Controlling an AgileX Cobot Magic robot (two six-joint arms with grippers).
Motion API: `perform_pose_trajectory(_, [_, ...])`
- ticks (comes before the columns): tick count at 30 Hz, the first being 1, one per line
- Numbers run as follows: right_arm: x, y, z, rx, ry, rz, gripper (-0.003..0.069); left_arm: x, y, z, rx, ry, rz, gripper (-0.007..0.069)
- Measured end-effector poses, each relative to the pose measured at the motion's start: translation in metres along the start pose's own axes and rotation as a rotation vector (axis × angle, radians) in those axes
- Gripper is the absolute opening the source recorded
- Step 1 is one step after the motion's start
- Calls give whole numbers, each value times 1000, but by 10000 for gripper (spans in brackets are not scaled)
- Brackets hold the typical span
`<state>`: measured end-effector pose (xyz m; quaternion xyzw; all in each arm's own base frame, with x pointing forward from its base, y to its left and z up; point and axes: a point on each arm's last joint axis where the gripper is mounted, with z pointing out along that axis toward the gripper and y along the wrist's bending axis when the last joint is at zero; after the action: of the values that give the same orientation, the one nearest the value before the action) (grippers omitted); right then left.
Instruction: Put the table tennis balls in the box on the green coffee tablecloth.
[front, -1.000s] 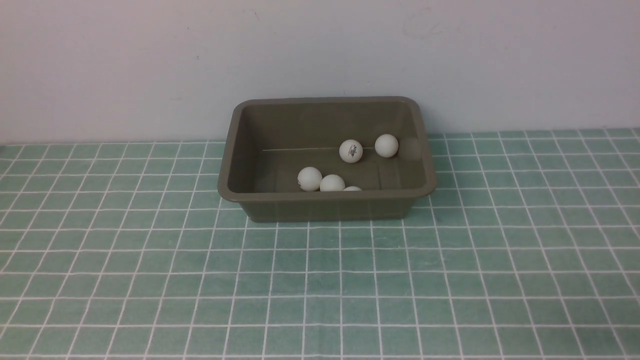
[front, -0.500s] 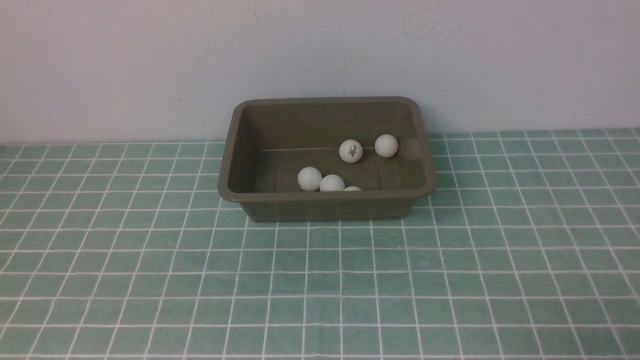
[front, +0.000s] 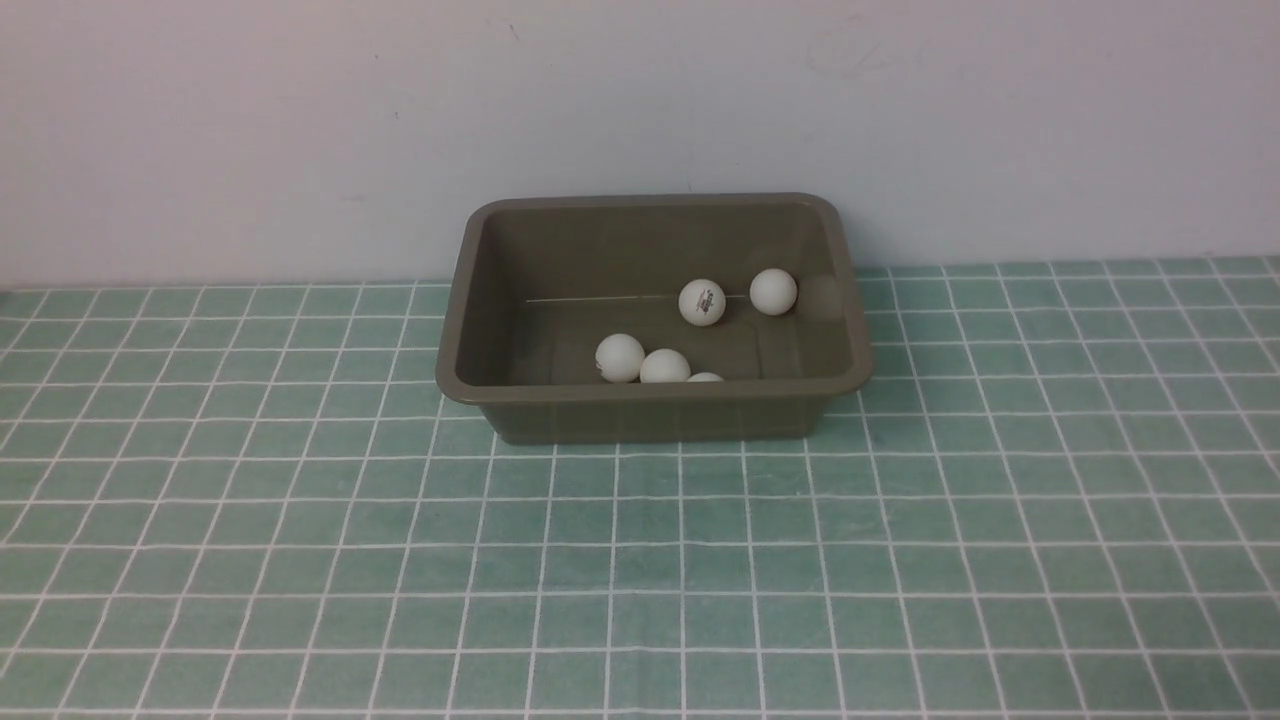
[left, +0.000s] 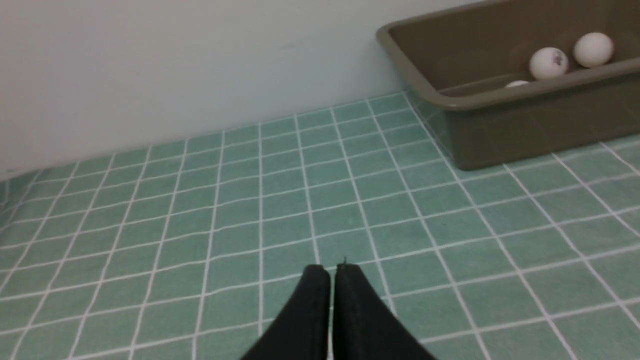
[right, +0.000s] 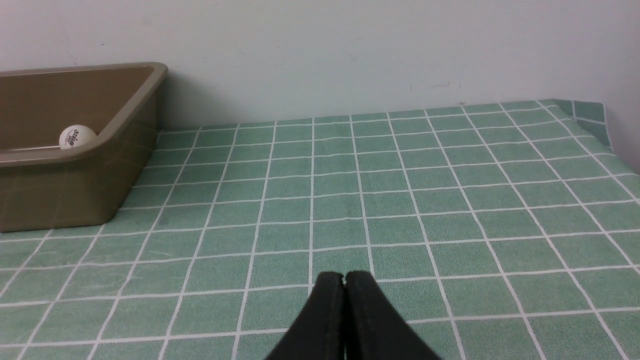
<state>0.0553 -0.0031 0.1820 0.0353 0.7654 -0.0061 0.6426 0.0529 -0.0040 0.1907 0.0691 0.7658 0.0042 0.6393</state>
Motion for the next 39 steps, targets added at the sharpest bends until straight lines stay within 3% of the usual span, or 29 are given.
perform_pose_trajectory(14, [1, 0, 0, 0, 6, 0, -16, 2, 7, 3, -140, -69, -29, -4])
perform_pose_trajectory(39, [1, 0, 0, 0, 10, 1, -16, 3, 7, 3, -146, -63, -37, -4])
